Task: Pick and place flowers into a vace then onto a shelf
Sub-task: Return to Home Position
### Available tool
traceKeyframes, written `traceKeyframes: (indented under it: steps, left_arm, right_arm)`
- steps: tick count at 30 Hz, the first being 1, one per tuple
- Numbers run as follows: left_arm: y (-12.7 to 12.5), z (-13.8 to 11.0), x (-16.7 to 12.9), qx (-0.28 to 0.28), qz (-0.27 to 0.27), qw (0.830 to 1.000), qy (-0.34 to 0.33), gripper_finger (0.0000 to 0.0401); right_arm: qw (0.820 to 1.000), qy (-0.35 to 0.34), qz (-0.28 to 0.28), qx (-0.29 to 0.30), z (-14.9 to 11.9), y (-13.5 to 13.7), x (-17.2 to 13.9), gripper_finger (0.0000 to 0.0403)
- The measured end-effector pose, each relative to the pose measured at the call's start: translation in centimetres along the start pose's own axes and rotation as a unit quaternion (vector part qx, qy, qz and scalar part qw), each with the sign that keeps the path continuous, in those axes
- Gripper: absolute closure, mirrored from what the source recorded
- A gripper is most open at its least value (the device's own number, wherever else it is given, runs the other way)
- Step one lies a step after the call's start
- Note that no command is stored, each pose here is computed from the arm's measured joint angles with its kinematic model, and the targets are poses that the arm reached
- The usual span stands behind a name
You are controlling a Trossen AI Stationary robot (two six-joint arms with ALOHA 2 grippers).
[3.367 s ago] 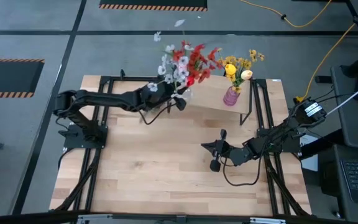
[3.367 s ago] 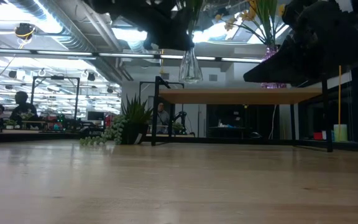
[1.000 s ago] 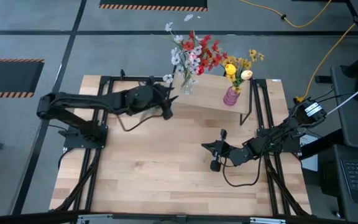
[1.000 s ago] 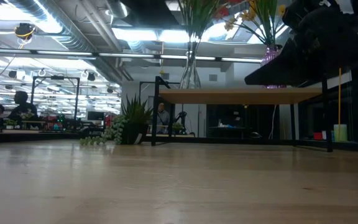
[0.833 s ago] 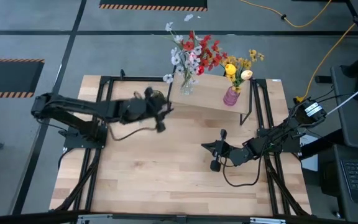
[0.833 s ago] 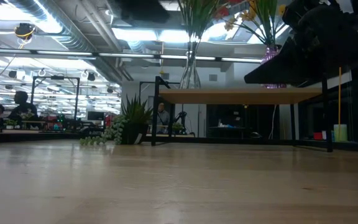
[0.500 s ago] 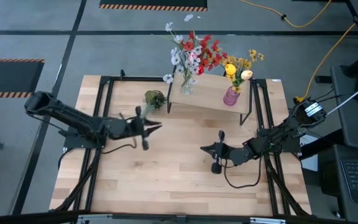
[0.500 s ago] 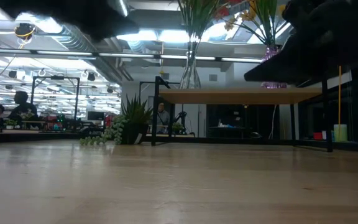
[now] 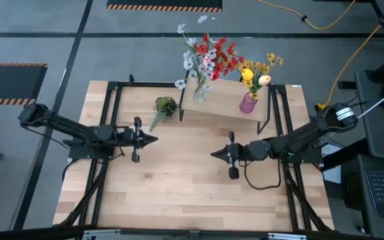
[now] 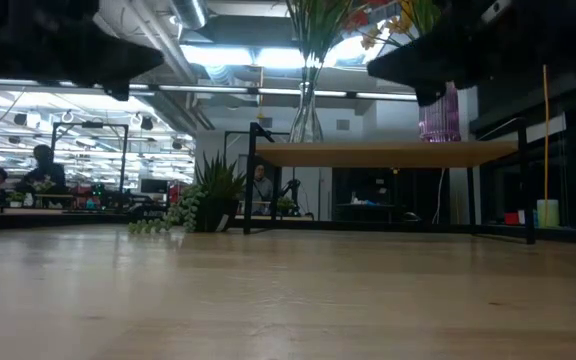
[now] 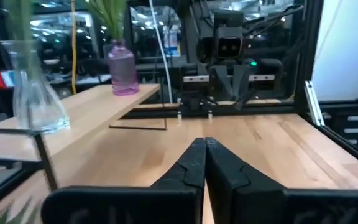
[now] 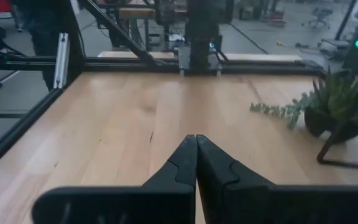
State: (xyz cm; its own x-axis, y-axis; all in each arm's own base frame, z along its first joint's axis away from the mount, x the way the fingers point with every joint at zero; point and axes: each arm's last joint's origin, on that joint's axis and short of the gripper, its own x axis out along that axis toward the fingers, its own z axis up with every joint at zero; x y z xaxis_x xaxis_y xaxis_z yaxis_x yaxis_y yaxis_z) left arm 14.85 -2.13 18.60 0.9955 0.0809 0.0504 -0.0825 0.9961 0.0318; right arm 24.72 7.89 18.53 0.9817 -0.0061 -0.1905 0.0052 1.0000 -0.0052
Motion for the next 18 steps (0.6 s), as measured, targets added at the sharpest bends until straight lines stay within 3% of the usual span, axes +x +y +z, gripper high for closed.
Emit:
traceKeyframes:
  steps: [5,18]
  left_arm:
    - [0.6,-1.3,-1.6,0.003,0.007,1.000,-0.010,0.0400]
    - [1.1,-0.8,-3.2,0.038,0.011,0.999,-0.015,0.0399]
  right_arm:
    - [1.000,-0.013,-0.001,-0.014,1.4,-1.7,-0.7,0.0397]
    - [0.999,-0.019,-0.005,-0.045,4.9,-5.0,-6.1,0.0397]
